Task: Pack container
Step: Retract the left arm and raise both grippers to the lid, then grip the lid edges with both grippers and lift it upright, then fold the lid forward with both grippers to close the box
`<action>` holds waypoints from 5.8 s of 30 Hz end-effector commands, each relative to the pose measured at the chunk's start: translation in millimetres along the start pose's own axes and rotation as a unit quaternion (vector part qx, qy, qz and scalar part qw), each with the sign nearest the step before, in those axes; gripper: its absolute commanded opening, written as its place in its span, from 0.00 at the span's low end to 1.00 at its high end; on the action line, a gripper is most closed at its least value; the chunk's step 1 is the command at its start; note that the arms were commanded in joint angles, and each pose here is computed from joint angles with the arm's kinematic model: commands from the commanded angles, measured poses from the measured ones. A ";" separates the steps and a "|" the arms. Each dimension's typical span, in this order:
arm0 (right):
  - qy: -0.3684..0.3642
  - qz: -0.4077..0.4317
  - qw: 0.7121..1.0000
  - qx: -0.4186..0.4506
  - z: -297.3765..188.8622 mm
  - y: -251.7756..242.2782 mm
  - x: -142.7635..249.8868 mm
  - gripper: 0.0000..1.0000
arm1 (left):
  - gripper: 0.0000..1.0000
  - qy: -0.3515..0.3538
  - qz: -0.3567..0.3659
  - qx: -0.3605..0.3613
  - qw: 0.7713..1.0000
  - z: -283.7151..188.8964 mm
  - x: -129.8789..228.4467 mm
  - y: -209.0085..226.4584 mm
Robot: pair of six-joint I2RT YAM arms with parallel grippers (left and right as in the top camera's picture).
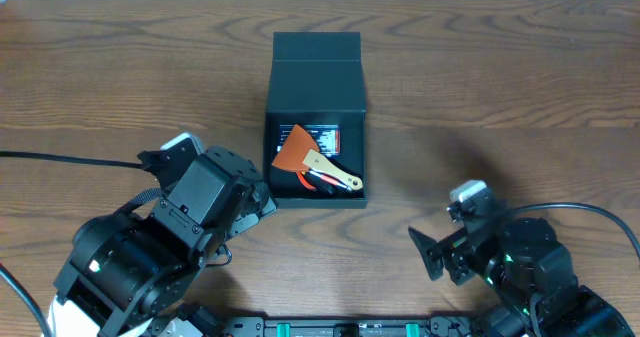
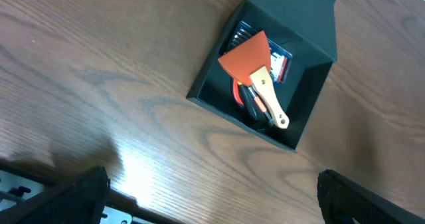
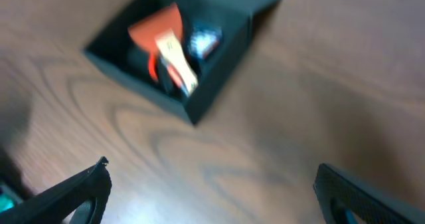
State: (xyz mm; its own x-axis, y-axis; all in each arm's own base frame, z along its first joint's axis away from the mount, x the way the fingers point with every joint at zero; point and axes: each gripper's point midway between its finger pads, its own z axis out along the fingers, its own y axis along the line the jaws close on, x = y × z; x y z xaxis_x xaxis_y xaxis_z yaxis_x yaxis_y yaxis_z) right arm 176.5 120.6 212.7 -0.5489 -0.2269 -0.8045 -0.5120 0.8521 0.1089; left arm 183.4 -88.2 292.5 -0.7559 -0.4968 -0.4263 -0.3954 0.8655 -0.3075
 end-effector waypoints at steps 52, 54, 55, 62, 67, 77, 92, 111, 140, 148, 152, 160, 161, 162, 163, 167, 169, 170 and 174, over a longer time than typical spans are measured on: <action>0.172 0.413 0.893 0.040 282.2 -126.6 -53.4 0.01 | 0.06 0.230 -0.271 0.124 0.926 308.9 -142.5 28.9; 0.180 0.425 0.887 0.026 290.5 -122.9 -47.5 0.01 | 0.06 0.242 -0.276 0.125 0.922 316.4 -137.7 29.6; 0.183 0.432 0.883 0.021 295.3 -121.8 -43.9 0.01 | 0.06 0.248 -0.279 0.126 0.919 320.3 -135.4 29.8; 0.199 0.466 0.862 0.002 315.1 -116.9 -27.4 0.01 | 0.06 0.275 -0.285 0.132 0.909 342.9 -122.1 28.8; 0.204 0.470 0.859 -0.002 322.7 -115.7 -20.4 0.01 | 0.05 0.292 -0.283 0.133 0.904 357.0 -110.5 24.8; 0.202 0.483 0.852 -0.019 335.8 -111.3 -16.8 0.01 | 0.06 0.298 -0.265 0.159 0.903 379.1 -99.0 -9.0; 0.187 0.472 0.861 -0.034 350.2 -101.2 -20.7 0.01 | 0.06 0.290 -0.253 0.181 0.905 388.9 -97.2 -33.2; 0.052 0.326 0.930 -0.163 368.5 -77.5 -91.1 0.01 | 0.06 0.272 -0.180 0.309 0.893 367.9 -124.3 -74.4; -0.048 0.158 0.969 -0.186 310.3 -63.4 -169.4 0.01 | 0.05 0.216 -0.045 0.359 0.907 318.5 -143.2 -76.3; -0.046 0.137 0.970 -0.195 285.4 -44.3 -183.1 0.01 | 0.05 0.220 -0.007 0.278 0.935 293.7 -128.1 -52.7; -0.026 0.125 0.972 -0.199 272.8 -31.6 -179.8 0.01 | 0.06 0.217 0.007 0.259 0.941 276.1 -126.0 -47.9; 0.021 0.096 0.975 -0.198 243.8 -2.4 -167.8 0.01 | 0.06 0.220 0.026 0.229 0.948 239.4 -117.4 -39.3; 0.026 0.094 0.976 -0.193 241.1 -1.1 -166.2 0.01 | 0.05 0.221 0.027 0.222 0.949 237.0 -116.0 -37.0; 0.032 0.089 0.978 -0.186 237.5 0.3 -164.1 0.01 | 0.05 0.223 0.028 0.214 0.951 234.1 -114.5 -34.2; 0.037 0.084 0.979 -0.179 234.0 1.6 -162.2 0.01 | 0.06 0.224 0.030 0.203 0.953 231.9 -112.8 -30.6; 0.061 0.075 0.986 -0.139 219.1 1.6 -153.4 0.01 | 0.06 0.226 0.038 0.148 0.962 224.7 -106.6 -11.7; 0.073 0.076 0.987 -0.118 211.9 -1.2 -148.7 0.01 | 0.06 0.227 0.041 0.124 0.965 222.9 -104.7 -3.3; 0.080 0.077 0.988 -0.109 208.0 -2.4 -145.8 0.01 | 0.05 0.227 0.042 0.111 0.967 222.3 -103.8 1.4; 0.104 0.075 0.988 -0.089 194.7 -6.1 -135.4 0.01 | 0.06 0.230 0.044 0.079 0.969 221.5 -100.9 12.7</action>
State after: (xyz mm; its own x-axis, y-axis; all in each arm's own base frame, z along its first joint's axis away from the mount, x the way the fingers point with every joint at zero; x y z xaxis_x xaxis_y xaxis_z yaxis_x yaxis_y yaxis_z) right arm 383.2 243.8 192.4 -0.7754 -0.1947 -0.6007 -0.4987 0.7724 0.3933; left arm 369.6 -54.4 140.2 -0.9487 -0.3161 0.0075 -0.2765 0.8178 -0.5048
